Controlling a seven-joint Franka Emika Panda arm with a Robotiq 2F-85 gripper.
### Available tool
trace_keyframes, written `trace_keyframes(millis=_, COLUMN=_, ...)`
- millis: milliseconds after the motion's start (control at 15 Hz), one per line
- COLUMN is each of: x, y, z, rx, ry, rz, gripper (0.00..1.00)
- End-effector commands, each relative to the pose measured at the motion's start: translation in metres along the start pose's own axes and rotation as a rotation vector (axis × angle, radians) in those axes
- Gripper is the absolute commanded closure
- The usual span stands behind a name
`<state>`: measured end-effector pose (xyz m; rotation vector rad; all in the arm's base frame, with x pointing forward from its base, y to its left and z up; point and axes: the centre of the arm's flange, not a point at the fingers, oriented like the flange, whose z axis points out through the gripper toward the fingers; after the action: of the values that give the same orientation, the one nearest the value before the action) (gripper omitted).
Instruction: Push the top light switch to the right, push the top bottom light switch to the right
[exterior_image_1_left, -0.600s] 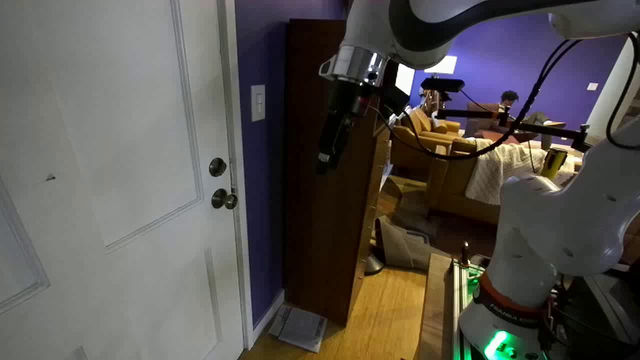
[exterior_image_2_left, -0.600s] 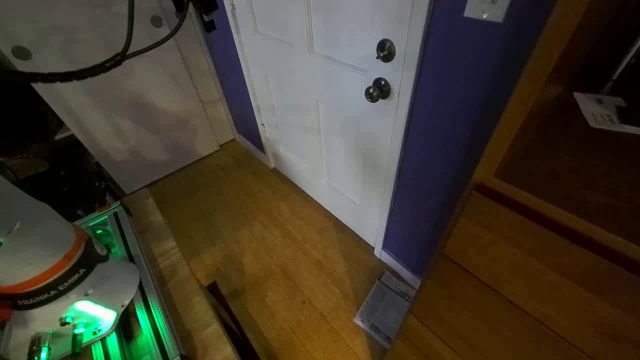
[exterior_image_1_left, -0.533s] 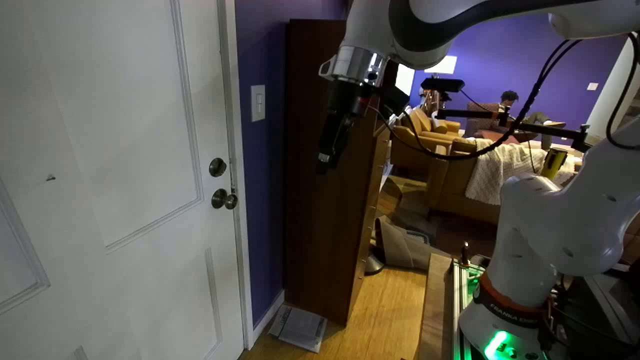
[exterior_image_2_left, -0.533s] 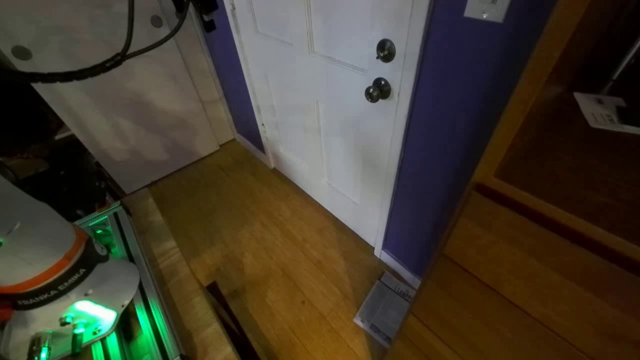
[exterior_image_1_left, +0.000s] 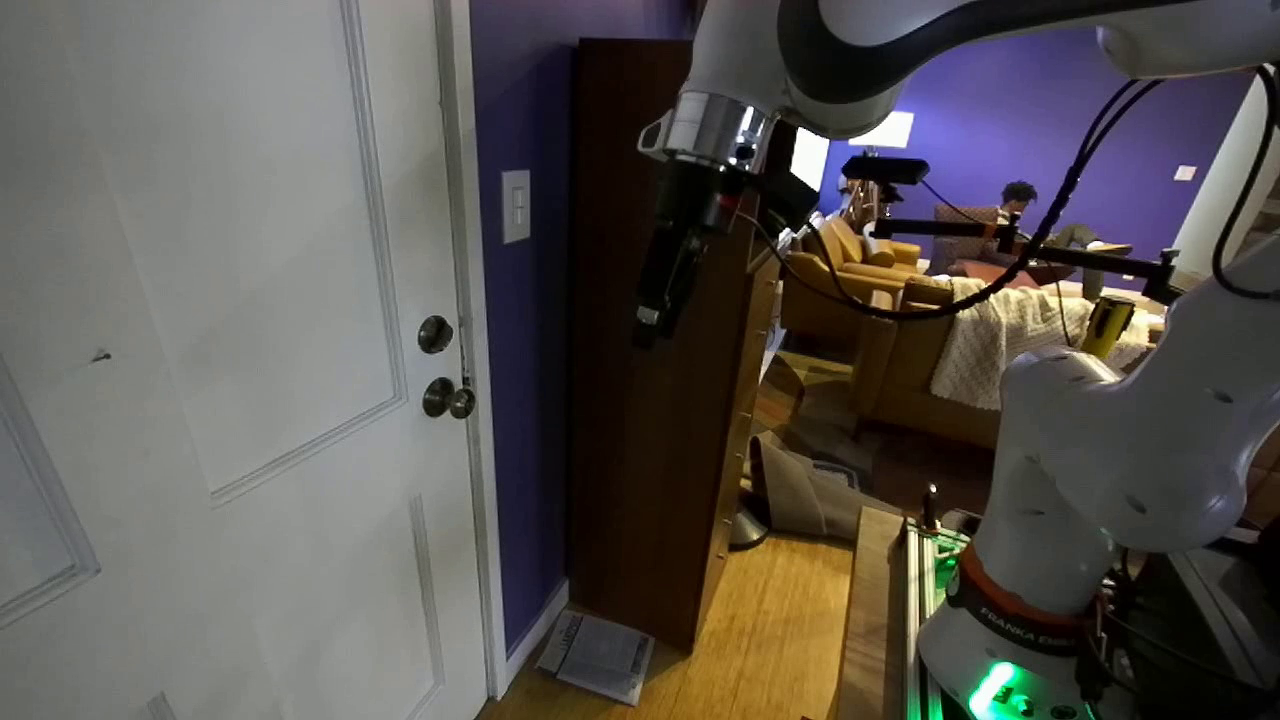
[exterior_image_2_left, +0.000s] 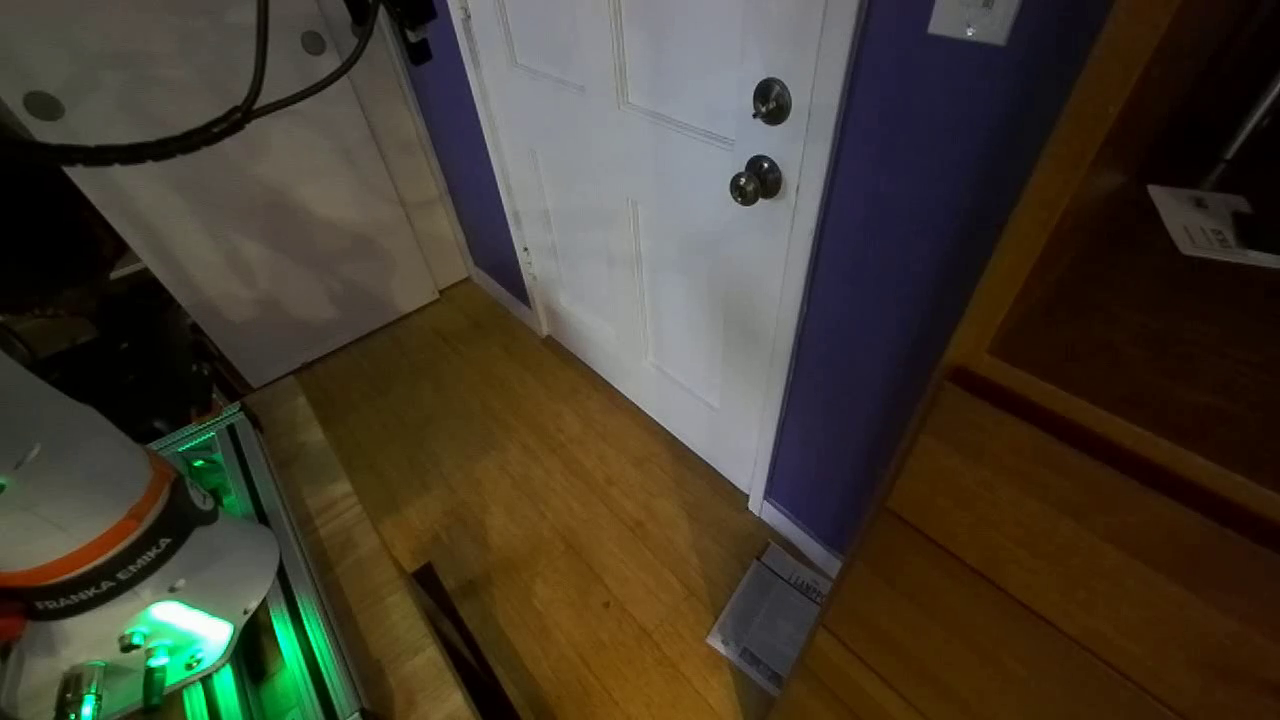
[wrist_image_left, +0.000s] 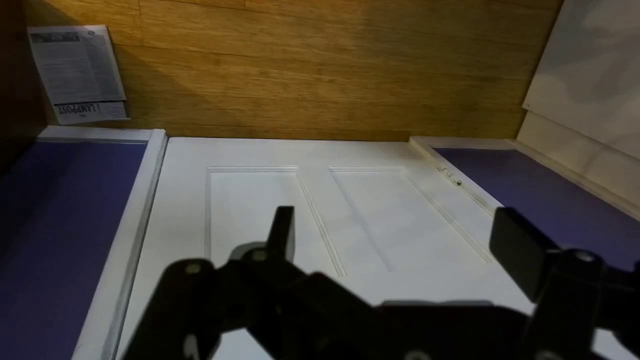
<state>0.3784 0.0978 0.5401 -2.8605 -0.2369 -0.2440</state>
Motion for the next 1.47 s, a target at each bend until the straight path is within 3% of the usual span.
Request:
trace_keyframes(millis=0, x=0.004, y=0.008, z=-0.007, rx=0.000, ry=0.031, rz=0.002, gripper=0.00)
trace_keyframes(millis=467, x=0.046, y=0.078, z=-0.074, rx=-0.215, ry=0.221, rz=0.003, gripper=0.00)
trace_keyframes(millis=733, x=0.074, y=0.107, z=-0.099, rx=-0.295, ry=0.296, rz=-0.013, gripper=0.00)
trace_keyframes(millis=1400, x=0.131, y=0.212, z=-0.121, rx=-0.421, ry=0.335, rz=0.095, gripper=0.00)
